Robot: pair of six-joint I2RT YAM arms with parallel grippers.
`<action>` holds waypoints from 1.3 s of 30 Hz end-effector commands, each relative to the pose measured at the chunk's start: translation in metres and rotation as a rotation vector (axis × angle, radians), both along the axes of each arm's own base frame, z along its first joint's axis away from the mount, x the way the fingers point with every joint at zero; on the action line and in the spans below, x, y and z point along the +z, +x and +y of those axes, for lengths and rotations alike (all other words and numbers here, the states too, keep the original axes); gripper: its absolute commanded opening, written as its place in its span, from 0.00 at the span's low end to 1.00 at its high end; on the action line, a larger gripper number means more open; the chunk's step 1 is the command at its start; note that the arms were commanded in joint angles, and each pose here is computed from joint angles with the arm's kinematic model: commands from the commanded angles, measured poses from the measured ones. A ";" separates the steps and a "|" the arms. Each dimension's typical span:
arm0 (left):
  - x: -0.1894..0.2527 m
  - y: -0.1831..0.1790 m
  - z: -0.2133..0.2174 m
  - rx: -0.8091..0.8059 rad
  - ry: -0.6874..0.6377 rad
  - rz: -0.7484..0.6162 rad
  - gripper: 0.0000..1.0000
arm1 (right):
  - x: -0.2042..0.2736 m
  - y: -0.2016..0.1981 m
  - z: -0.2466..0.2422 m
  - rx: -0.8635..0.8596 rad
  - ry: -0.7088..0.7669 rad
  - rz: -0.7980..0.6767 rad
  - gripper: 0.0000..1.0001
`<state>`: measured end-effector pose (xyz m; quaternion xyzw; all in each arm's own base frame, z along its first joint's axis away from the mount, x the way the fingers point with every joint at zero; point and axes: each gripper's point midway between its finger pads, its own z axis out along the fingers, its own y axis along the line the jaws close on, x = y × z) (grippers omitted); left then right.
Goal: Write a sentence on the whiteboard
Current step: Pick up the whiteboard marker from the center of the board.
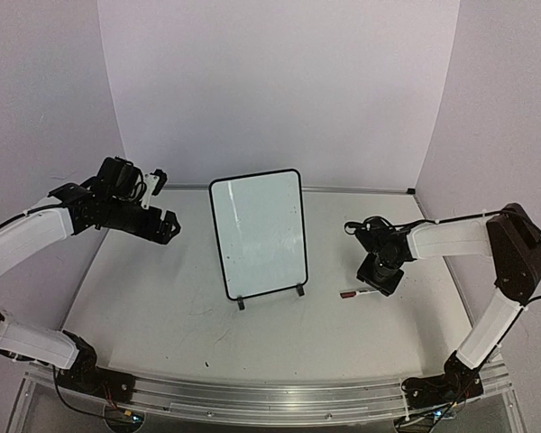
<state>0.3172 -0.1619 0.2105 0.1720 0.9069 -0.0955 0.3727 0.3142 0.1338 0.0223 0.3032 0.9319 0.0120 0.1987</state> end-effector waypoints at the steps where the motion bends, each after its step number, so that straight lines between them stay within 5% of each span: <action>1: 0.013 0.000 0.003 -0.002 -0.005 -0.052 0.96 | -0.002 0.005 -0.006 -0.021 -0.054 0.021 0.50; 14: 0.011 -0.001 0.002 -0.010 -0.008 -0.041 0.96 | -0.016 0.002 -0.009 -0.018 -0.097 0.070 0.43; 20: 0.016 -0.004 -0.003 -0.044 -0.030 -0.059 0.96 | -0.019 0.004 -0.004 -0.006 -0.086 0.085 0.22; 29: 0.054 -0.029 -0.019 -0.100 -0.246 -0.118 0.95 | -0.009 0.007 0.002 0.004 -0.045 0.060 0.00; 39: 0.083 -0.093 -0.078 -0.319 -0.528 -0.011 0.86 | 0.060 0.007 0.017 0.064 0.118 -0.115 0.00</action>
